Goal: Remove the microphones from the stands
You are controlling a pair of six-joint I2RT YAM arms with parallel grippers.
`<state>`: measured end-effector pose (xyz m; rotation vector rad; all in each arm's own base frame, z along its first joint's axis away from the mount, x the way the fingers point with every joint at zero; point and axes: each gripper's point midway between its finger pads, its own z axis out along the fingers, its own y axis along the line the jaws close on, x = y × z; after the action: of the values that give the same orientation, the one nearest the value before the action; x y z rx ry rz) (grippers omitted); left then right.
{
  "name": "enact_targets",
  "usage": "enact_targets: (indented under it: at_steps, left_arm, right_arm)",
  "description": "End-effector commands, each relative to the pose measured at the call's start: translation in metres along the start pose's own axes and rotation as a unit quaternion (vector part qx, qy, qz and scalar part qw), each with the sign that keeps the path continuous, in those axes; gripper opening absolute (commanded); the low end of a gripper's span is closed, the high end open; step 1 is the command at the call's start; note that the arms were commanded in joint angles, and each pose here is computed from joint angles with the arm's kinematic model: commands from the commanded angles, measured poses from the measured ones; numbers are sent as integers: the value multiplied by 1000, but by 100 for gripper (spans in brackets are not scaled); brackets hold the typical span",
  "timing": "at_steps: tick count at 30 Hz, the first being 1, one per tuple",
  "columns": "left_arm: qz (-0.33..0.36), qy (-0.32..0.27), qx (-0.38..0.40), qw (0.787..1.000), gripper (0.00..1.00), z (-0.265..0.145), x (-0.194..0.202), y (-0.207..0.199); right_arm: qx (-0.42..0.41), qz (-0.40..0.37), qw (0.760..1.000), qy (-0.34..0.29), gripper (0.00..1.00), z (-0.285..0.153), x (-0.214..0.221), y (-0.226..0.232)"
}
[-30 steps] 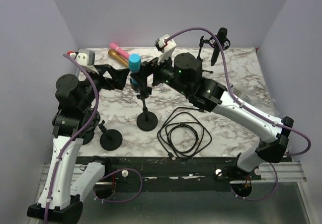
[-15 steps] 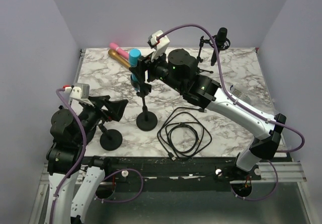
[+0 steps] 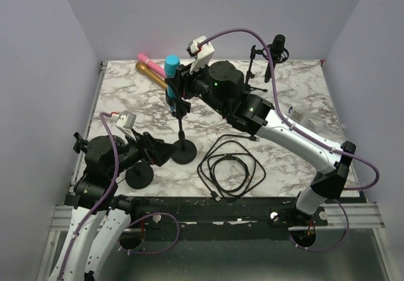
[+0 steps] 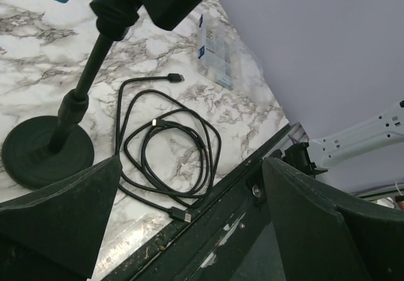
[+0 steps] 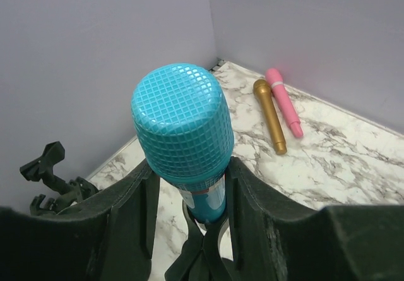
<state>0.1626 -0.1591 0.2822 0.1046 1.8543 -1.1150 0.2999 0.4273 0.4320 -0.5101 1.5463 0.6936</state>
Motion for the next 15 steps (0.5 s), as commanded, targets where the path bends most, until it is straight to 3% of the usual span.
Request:
enact_targets:
  at_steps: [1,6,10,15]
  left_arm:
    - [43,-65,-4,997,99,4,-29,-14]
    - [97,-114,-97,984,99,32,-51,2]
    - [170,-169,-189,953,99,44,-73,8]
    - [181,-221,-284,915,99,51,-95,24]
  right_arm:
    - [42,37,998,-7,1,-4,-12,-9]
    - [115,67,991,1,1,3,-15,-23]
    - [163,80,983,11,1,8,-14,-29]
    - [182,84,980,-5,1,8,-21,-31]
